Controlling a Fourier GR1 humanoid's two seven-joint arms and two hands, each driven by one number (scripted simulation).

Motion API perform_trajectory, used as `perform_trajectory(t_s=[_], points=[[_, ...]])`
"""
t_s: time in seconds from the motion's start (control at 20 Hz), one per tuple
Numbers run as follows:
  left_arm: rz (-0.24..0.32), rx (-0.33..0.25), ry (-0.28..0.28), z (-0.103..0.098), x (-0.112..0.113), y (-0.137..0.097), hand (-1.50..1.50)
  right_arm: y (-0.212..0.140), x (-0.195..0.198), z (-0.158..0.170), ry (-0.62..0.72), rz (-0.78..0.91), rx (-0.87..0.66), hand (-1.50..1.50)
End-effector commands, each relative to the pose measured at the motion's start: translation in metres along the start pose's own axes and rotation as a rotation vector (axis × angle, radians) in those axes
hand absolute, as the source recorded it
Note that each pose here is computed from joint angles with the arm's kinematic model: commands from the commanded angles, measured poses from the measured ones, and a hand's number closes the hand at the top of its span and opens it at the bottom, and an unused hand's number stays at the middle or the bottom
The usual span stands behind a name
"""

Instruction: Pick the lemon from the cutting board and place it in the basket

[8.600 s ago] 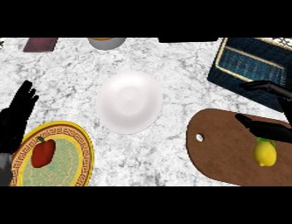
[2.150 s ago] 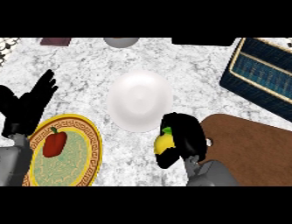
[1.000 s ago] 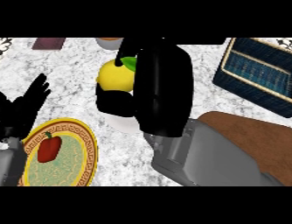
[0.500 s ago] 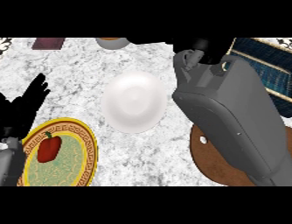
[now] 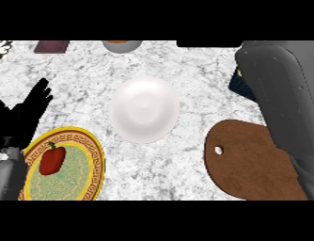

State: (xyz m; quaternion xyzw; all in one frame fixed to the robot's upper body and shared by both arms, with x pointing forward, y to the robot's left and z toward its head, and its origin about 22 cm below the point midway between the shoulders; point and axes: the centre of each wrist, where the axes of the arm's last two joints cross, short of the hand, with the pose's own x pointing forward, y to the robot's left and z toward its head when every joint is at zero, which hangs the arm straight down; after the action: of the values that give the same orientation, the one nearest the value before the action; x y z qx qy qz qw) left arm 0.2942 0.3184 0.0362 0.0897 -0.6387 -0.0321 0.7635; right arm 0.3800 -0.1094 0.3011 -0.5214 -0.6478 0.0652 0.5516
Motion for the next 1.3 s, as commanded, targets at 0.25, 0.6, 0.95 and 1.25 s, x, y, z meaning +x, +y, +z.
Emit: perform_trajectory(t_s=[0.25,0.6,0.95,1.25], points=[[0.008,-0.017,-0.009,0.009,0.005,-0.001,0.00,-0.007,-0.093,-0.043,0.063,0.080,-0.007,1.50],[-0.002,-0.019,0.015,0.009,0.015,-0.015,0.00,0.017,-0.135,-0.055,0.098,0.005,-0.021,1.50],[0.008,0.007,-0.006,0.004,0.008,0.000,0.00,0.011,-0.179,-0.072,0.243,-0.039,-0.173,-1.50],[0.000,-0.007,0.007,-0.015,0.017,0.003,0.00,0.010,-0.181,-0.080,0.174,-0.026,-0.092,-1.50]])
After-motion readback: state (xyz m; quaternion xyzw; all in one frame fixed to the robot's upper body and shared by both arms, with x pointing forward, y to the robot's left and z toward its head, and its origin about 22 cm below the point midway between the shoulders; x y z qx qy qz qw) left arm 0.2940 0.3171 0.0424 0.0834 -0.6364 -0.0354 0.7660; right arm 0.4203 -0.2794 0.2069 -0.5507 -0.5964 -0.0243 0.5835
